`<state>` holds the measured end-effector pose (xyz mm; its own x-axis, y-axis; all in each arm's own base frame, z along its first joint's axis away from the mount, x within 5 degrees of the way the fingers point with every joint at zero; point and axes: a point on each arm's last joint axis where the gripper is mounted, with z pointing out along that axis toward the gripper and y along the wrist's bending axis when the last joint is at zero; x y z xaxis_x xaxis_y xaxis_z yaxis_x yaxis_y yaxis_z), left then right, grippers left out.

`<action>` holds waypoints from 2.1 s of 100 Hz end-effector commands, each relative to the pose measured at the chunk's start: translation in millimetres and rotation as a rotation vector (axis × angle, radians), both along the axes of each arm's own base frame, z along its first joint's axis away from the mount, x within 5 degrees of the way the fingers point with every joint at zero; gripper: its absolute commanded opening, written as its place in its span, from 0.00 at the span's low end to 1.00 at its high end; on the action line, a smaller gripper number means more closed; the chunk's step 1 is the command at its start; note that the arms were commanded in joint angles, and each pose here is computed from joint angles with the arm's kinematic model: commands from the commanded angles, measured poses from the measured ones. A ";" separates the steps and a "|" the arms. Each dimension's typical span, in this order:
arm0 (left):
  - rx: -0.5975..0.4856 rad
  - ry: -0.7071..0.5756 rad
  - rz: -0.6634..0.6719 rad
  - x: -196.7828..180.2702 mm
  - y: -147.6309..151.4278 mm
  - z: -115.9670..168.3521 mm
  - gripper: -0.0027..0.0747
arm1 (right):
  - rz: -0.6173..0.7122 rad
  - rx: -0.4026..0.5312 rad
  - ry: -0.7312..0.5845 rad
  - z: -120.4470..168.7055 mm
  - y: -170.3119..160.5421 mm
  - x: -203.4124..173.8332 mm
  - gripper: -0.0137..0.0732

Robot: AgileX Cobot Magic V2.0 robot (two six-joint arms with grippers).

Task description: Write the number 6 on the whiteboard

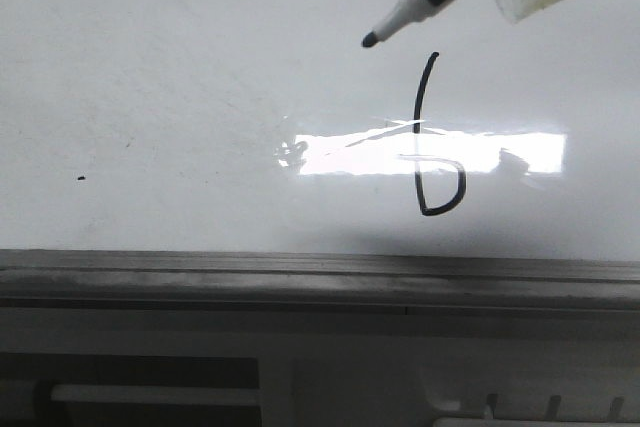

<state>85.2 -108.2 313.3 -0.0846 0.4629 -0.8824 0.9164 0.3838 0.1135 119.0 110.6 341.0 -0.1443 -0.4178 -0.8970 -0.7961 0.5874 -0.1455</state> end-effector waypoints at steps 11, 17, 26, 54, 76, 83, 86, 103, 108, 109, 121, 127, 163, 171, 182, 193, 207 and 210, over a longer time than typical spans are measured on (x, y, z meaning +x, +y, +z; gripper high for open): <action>-0.011 0.057 -0.111 33.2 -34.8 21.9 0.59 | 0.056 0.035 -0.049 10.6 14.4 0.1 0.11; -0.003 0.082 -0.169 41.4 -45.4 22.3 0.59 | 0.086 0.028 -0.038 8.3 20.1 -1.3 0.11; 0.011 0.101 -0.289 47.2 -58.5 20.1 0.59 | 0.117 0.027 -0.036 6.4 27.1 -2.7 0.11; 0.068 0.133 -0.393 49.1 -85.5 2.2 0.59 | 0.180 0.016 -0.022 1.6 40.8 -7.0 0.11; 0.087 0.066 -0.449 41.1 -96.8 -0.1 0.59 | 0.210 0.008 -0.011 -0.9 46.3 -9.6 0.11; 0.089 0.050 -0.444 40.6 -98.5 -0.1 0.58 | 0.215 0.007 -0.006 -1.7 47.6 -9.9 0.11; 0.090 0.043 -0.437 41.2 -98.8 0.0 0.57 | 0.214 0.009 -0.005 -1.6 47.6 -10.0 0.11; 0.078 0.020 -0.397 45.3 -99.4 1.3 0.32 | 0.214 0.026 0.014 -1.3 48.2 -10.7 0.11; 0.074 0.023 -0.396 45.2 -99.6 1.5 0.21 | 0.214 0.029 0.020 -1.3 48.3 -11.0 0.11; 0.073 0.026 -0.395 45.4 -99.9 1.2 0.18 | 0.214 0.029 0.020 -1.3 48.3 -11.0 0.11; 0.073 0.026 -0.395 45.4 -99.9 1.3 0.01 | 0.217 0.026 0.024 -1.8 48.2 -11.3 0.11; 0.073 0.027 -0.397 45.2 -99.9 1.2 0.01 | 0.219 0.025 0.028 -2.0 48.3 -11.6 0.11; 0.072 0.071 -0.415 41.8 -99.6 0.6 0.01 | 0.216 0.015 0.005 -0.6 45.8 -11.7 0.61; 0.068 0.095 -0.394 42.5 -99.0 -1.1 0.01 | 0.197 0.023 -0.033 5.1 37.6 -12.8 0.76; 0.033 0.157 -0.273 47.8 -98.0 -7.2 0.01 | 0.145 0.061 -0.104 18.3 18.6 -17.4 0.75; -0.081 0.251 -0.025 60.6 -95.3 -17.9 0.01 | 0.062 0.118 -0.192 33.6 -5.7 -24.8 0.62; -0.220 0.341 0.309 74.8 -85.0 -36.2 0.01 | -0.035 0.163 -0.273 46.0 -32.1 -37.8 0.18; -0.232 0.345 0.373 77.3 -82.6 -39.9 0.01 | -0.056 0.171 -0.290 48.0 -36.9 -40.7 0.07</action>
<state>152.8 -196.6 267.8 -0.4167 0.3375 -0.8440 0.8335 0.5124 -0.2066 84.7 88.2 368.1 0.0330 -0.3266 -0.9446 -0.7737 0.5899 -0.2310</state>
